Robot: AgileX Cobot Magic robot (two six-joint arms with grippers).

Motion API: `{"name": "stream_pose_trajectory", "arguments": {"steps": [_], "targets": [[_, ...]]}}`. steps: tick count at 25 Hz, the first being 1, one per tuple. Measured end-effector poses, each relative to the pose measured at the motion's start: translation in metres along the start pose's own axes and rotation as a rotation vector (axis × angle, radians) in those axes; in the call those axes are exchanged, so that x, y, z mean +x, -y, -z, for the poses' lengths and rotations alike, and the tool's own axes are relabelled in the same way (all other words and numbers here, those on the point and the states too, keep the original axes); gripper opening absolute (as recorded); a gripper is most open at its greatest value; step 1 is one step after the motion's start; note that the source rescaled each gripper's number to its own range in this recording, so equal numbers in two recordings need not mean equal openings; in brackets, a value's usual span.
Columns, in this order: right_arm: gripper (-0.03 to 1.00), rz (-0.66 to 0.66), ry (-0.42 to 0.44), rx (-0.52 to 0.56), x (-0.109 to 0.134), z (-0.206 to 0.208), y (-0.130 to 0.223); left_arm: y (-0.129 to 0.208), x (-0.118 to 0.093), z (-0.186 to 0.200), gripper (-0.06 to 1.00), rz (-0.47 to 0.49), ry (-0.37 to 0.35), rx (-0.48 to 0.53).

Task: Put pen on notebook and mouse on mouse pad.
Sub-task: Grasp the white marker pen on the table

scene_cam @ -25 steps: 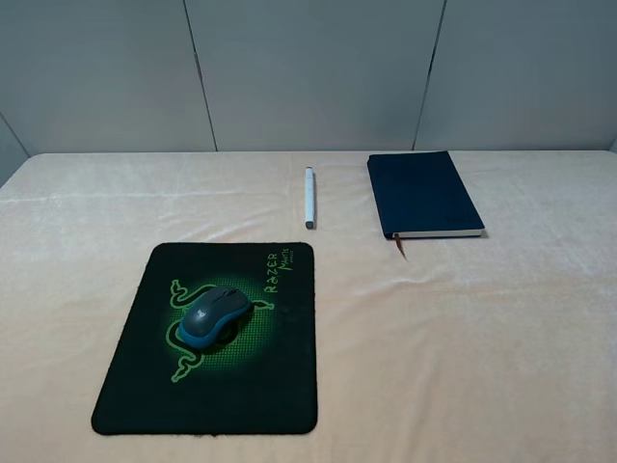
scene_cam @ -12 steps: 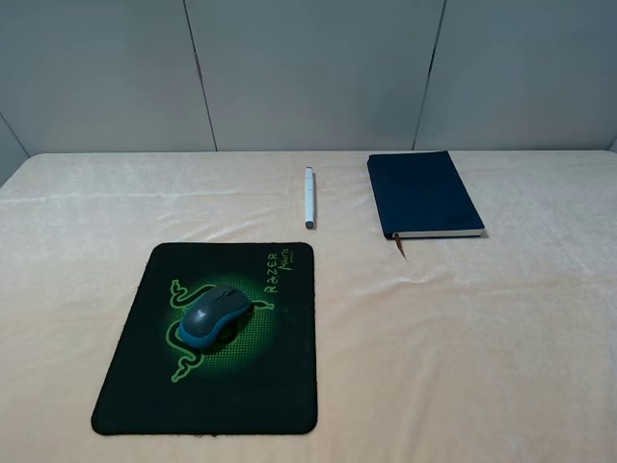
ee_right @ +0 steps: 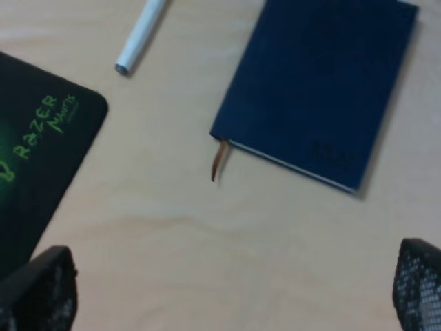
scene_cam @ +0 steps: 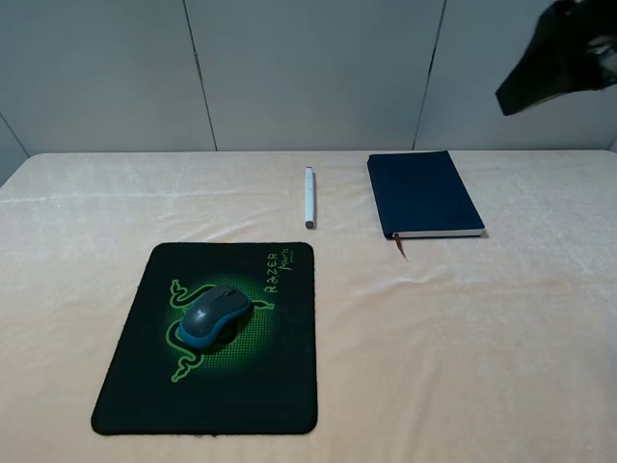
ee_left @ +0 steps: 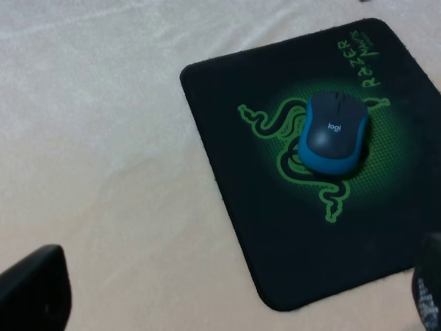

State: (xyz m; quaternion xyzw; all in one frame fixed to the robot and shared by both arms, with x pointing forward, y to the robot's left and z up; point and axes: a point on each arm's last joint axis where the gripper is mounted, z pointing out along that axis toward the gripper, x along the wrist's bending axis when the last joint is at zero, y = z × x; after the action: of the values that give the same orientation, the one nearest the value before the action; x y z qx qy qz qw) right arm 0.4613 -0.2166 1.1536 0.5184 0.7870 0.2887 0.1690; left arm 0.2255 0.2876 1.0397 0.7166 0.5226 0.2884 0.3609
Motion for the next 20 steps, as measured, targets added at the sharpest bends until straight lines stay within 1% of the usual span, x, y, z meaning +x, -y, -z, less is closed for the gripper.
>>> {"name": "stream_pose_trajectory", "arguments": {"steps": [5, 9, 16, 20], "targets": [[1.00, 0.091, -0.032, 0.057, 0.020, -0.034, -0.032, 0.000, 0.000, 0.000, 1.00, 0.000, 0.000, 0.000], [1.00, 0.129, -0.063, 0.111, 0.039, -0.062, -0.053, 0.000, 0.000, 0.000, 1.00, 0.000, 0.000, 0.000], [1.00, 0.193, -0.116, 0.186, 0.079, -0.111, -0.078, 0.000, 0.000, 0.000, 1.00, 0.000, 0.000, 0.000], [1.00, 0.196, -0.131, 0.256, 0.099, -0.139, -0.085, 0.000, 0.000, 0.000, 1.00, 0.000, 0.000, 0.000]]}}
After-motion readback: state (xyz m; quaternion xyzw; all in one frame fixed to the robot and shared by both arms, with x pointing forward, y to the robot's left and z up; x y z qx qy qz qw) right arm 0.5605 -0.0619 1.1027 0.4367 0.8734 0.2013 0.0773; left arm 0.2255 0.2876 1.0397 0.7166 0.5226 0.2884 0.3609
